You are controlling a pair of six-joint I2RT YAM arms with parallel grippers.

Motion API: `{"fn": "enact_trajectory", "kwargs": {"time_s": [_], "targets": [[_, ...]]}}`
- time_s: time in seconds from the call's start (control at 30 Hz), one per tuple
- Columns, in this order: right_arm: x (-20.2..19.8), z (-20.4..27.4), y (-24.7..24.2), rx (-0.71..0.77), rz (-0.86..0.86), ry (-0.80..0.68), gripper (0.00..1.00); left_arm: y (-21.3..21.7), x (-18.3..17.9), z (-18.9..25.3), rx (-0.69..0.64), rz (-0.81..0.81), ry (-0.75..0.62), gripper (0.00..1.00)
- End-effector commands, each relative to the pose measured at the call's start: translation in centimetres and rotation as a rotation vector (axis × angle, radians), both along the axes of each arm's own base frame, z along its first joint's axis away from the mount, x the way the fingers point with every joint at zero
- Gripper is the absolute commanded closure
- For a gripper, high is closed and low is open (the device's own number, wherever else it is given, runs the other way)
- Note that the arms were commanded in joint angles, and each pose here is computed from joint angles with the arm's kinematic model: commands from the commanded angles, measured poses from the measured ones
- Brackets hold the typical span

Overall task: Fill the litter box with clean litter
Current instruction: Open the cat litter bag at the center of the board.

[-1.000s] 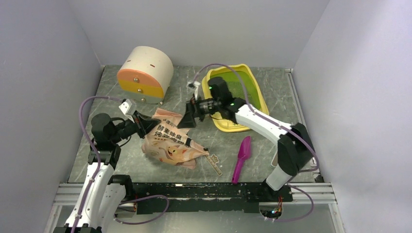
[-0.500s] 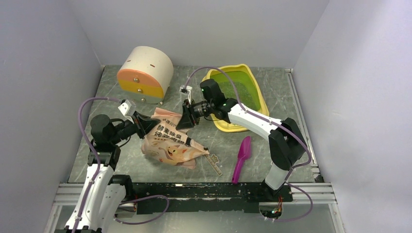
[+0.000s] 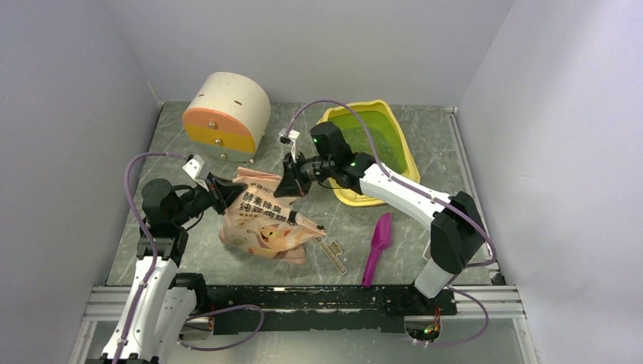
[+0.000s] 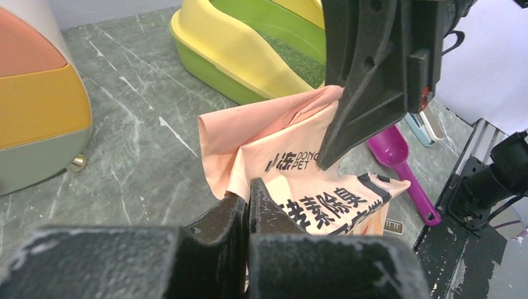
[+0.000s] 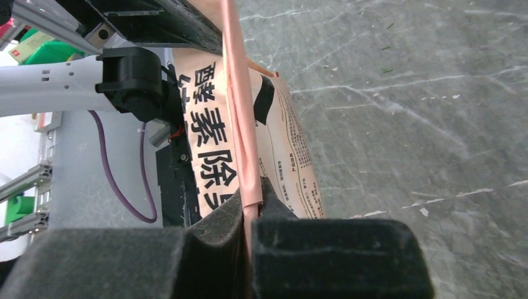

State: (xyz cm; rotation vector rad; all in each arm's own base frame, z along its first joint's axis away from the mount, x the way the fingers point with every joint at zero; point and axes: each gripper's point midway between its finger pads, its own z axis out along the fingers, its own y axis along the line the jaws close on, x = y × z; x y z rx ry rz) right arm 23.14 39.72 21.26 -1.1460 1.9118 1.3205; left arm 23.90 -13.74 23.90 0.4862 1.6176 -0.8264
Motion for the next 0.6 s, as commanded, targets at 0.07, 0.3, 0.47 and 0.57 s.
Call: {"fn": "enact_trajectory", "kwargs": {"time_s": [0.07, 0.3, 0.47, 0.57], "targets": [[0.9, 5.2, 0.0, 0.083, -0.045, -0.159, 1.00, -0.1, 0.0, 3.1, -0.007, -0.007, -0.123, 0.94], [0.8, 6.8, -0.6, 0.117, -0.070, -0.211, 1.00, -0.1, 0.0, 2.8, -0.005, -0.001, -0.100, 0.92], [1.8, 8.4, 0.4, 0.082, -0.117, -0.321, 1.00, 0.9, 0.9, 2.2, -0.014, 0.086, 0.027, 0.45], [2.0, 9.4, 1.9, 0.036, -0.114, -0.429, 1.00, 2.5, 2.0, 3.2, -0.058, 0.237, 0.170, 0.41]]}}
